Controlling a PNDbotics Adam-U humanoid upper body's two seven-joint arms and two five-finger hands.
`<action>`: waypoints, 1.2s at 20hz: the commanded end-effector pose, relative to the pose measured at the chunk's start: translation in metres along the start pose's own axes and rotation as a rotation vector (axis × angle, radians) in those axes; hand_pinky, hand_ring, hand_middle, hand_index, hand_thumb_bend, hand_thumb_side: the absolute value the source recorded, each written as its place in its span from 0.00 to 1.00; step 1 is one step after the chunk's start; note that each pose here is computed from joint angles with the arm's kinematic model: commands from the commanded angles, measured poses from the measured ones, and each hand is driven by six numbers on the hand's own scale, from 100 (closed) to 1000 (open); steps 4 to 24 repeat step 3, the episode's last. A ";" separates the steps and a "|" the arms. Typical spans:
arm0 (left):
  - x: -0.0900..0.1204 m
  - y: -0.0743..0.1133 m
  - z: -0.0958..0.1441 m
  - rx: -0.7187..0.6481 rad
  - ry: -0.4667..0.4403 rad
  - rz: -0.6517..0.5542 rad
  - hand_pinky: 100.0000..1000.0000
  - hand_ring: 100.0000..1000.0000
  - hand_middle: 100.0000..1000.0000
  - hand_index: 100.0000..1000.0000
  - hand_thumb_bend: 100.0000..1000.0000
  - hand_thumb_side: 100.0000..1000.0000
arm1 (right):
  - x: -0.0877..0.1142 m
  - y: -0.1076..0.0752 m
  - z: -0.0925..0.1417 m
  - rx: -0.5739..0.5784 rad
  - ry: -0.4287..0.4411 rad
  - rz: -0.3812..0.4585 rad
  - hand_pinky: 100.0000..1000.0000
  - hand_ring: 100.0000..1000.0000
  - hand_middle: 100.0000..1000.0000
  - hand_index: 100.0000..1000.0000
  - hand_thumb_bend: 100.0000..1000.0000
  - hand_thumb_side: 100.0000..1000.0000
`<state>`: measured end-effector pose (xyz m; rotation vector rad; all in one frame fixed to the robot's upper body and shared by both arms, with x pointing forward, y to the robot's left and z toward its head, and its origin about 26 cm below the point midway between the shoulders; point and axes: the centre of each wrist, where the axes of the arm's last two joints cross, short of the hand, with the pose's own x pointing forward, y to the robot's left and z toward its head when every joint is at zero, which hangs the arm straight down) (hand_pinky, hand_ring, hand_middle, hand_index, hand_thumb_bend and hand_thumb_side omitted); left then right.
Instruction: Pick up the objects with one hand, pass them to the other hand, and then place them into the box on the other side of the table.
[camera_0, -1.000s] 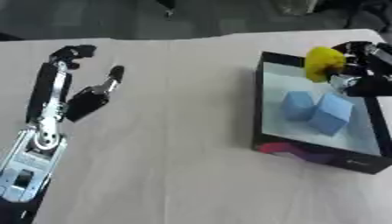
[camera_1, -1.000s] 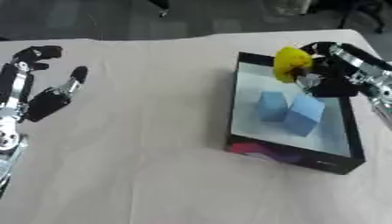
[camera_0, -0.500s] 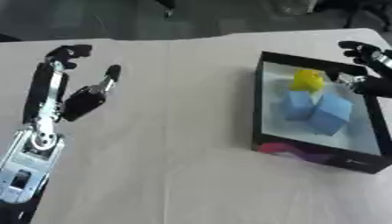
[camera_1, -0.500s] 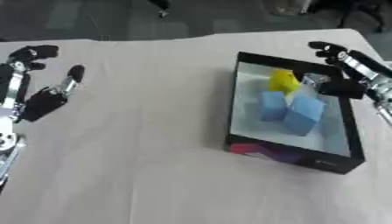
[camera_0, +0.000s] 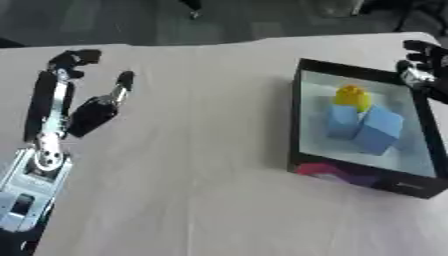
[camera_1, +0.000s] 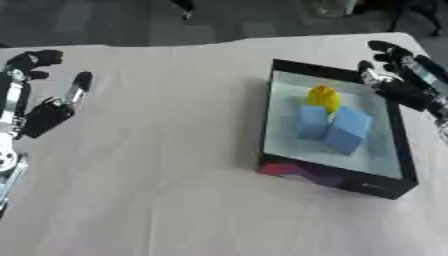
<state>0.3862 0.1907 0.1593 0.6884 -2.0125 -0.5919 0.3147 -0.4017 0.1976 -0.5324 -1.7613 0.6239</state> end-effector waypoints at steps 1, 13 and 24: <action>-0.004 0.022 -0.004 0.088 0.016 -0.005 0.75 0.79 0.68 0.78 0.33 0.61 | 0.018 -0.011 0.001 -0.057 -0.076 -0.116 1.00 1.00 1.00 1.00 0.00 0.71; -0.009 0.030 -0.003 0.143 0.045 0.004 0.75 0.79 0.69 0.79 0.26 0.66 | 0.023 -0.011 0.003 -0.087 -0.124 -0.216 1.00 1.00 1.00 1.00 0.00 0.57; -0.009 0.030 -0.003 0.143 0.045 0.004 0.75 0.79 0.69 0.79 0.26 0.66 | 0.023 -0.011 0.003 -0.087 -0.124 -0.216 1.00 1.00 1.00 1.00 0.00 0.57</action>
